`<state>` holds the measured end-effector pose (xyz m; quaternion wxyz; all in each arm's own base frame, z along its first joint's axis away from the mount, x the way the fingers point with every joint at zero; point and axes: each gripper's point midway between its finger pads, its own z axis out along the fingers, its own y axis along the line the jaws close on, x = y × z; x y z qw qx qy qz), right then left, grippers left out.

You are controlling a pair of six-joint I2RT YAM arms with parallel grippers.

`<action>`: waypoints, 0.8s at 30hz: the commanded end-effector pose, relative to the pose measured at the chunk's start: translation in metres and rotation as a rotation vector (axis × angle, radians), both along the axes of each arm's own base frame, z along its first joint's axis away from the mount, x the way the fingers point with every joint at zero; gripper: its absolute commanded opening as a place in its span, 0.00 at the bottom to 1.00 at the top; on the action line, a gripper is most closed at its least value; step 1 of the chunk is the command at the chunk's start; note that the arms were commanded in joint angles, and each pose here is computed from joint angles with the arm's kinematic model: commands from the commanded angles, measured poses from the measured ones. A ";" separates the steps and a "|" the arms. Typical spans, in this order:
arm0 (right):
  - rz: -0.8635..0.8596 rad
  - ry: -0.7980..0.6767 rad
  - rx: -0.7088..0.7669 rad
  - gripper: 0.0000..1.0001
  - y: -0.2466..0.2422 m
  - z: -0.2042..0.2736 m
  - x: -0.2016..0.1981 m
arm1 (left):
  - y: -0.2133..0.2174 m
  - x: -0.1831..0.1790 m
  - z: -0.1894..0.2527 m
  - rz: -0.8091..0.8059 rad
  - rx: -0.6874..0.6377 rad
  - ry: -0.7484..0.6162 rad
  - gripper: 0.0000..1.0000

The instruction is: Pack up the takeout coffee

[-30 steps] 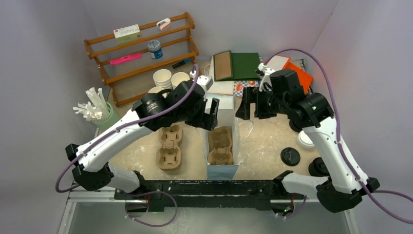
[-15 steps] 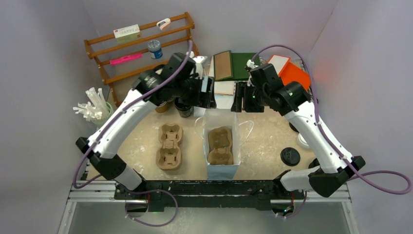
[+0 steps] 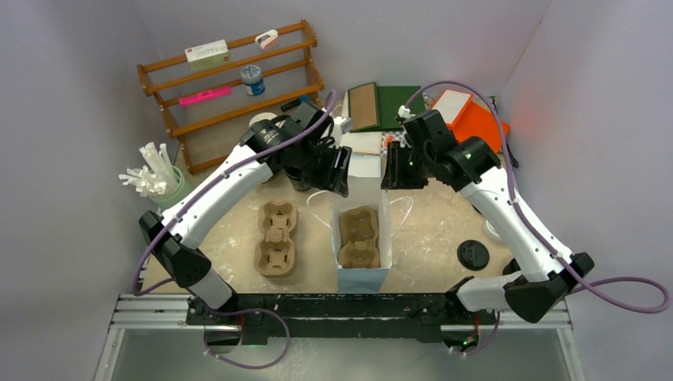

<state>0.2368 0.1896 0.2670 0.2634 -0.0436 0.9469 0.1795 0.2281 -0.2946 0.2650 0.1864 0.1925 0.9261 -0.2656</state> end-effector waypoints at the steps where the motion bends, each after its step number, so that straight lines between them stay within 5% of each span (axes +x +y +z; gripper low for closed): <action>1: 0.036 -0.020 0.023 0.36 0.008 0.002 0.002 | 0.002 0.008 -0.002 -0.002 0.006 -0.047 0.47; 8: 0.043 -0.108 0.035 0.00 0.011 0.032 0.017 | 0.000 0.021 0.018 0.011 -0.010 -0.127 0.00; 15: 0.031 -0.215 0.070 0.00 0.005 0.055 0.017 | 0.005 0.018 0.063 0.082 -0.205 -0.296 0.00; 24: 0.025 -0.234 -0.013 0.00 0.000 0.045 0.033 | 0.002 0.017 0.079 0.181 -0.374 -0.328 0.00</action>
